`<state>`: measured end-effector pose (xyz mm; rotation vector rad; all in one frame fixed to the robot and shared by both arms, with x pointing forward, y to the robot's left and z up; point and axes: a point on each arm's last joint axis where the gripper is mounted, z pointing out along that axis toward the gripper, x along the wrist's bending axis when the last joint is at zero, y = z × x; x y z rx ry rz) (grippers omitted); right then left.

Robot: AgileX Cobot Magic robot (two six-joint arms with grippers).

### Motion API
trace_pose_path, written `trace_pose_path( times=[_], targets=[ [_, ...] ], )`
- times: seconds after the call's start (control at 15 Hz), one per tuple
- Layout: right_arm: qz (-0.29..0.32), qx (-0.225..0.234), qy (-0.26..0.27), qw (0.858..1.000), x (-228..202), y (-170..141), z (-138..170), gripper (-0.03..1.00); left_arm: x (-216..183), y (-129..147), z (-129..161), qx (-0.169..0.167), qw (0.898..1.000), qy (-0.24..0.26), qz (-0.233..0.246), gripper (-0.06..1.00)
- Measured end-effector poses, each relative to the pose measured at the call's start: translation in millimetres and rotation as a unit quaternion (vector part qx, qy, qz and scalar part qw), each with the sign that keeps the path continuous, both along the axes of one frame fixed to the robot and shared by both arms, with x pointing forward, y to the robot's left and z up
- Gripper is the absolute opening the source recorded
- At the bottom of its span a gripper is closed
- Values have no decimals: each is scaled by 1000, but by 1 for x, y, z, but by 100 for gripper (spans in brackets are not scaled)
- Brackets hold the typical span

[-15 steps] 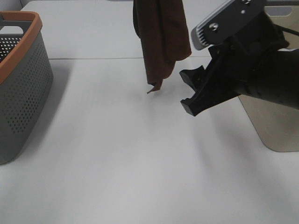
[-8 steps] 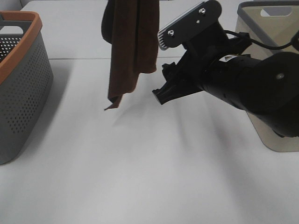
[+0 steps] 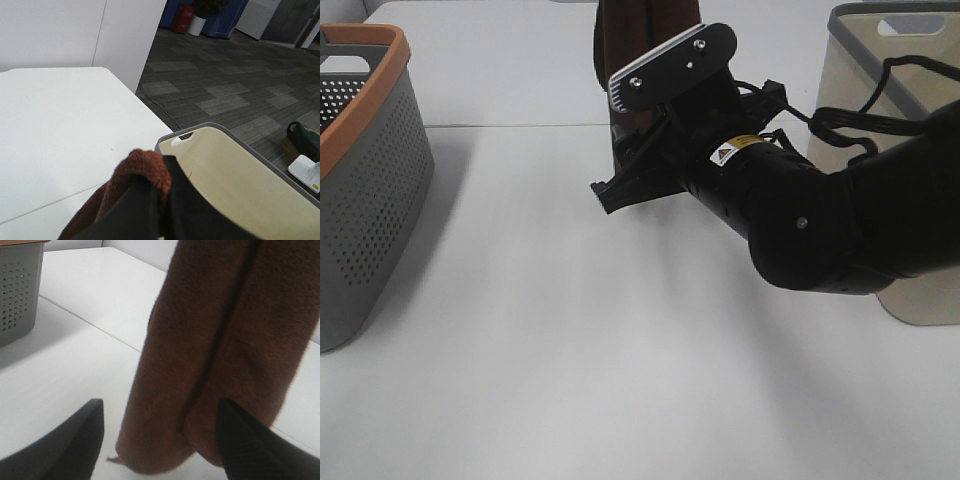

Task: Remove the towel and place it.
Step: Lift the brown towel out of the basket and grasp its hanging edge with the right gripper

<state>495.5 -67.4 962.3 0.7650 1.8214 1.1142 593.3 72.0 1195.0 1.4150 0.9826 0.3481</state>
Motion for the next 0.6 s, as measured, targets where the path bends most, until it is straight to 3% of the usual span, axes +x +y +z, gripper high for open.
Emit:
trace_pose_path(
  times=[0.33,0.6],
  targets=[
    [-34,-31,-16,999,7,-3,-2,52,0,0,0,1,1000,1,-1,0],
    [-16,-38,-30,999,7,0,0,51,0,0,0,0,1000,2,-1,0]
  ],
)
